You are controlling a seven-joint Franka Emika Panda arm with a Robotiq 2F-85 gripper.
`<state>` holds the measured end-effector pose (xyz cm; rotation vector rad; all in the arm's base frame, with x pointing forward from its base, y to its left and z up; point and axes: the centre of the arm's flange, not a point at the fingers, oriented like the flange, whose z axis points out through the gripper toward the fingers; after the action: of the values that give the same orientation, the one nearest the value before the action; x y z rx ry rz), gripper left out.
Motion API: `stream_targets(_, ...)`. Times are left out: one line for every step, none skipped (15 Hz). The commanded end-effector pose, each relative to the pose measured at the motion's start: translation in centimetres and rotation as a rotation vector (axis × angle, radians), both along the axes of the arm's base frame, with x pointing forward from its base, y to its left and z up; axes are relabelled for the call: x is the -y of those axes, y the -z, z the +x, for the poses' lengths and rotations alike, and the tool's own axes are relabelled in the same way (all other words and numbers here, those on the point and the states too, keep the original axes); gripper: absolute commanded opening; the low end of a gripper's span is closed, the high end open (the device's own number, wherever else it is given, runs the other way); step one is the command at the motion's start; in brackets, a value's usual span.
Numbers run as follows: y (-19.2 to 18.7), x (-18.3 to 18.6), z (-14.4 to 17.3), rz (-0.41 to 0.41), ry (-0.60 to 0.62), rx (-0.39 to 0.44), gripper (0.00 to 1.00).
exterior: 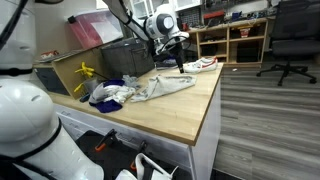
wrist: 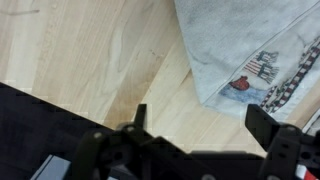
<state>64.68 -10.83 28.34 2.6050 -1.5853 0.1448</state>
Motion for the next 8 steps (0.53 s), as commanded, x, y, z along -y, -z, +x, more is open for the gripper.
stream_targets(1.7, 1.1, 3.0, 0.023, 0.122, -0.036, 1.00)
stream_targets(2.3, 1.4, 3.4, 0.028, 0.148, -0.048, 1.00)
stream_targets(2.9, 1.7, 3.7, 0.031, 0.173, -0.061, 1.00)
stream_targets(3.6, 1.9, 3.9, 0.034, 0.193, -0.074, 1.00)
stream_targets(4.2, 2.1, 4.0, 0.037, 0.208, -0.084, 1.00)
stream_targets(4.7, 2.2, 4.0, 0.044, 0.219, -0.091, 1.00)
stream_targets(5.3, 2.4, 3.9, 0.053, 0.228, -0.095, 1.00)
stream_targets(5.8, 2.4, 3.8, 0.057, 0.236, -0.098, 1.00)
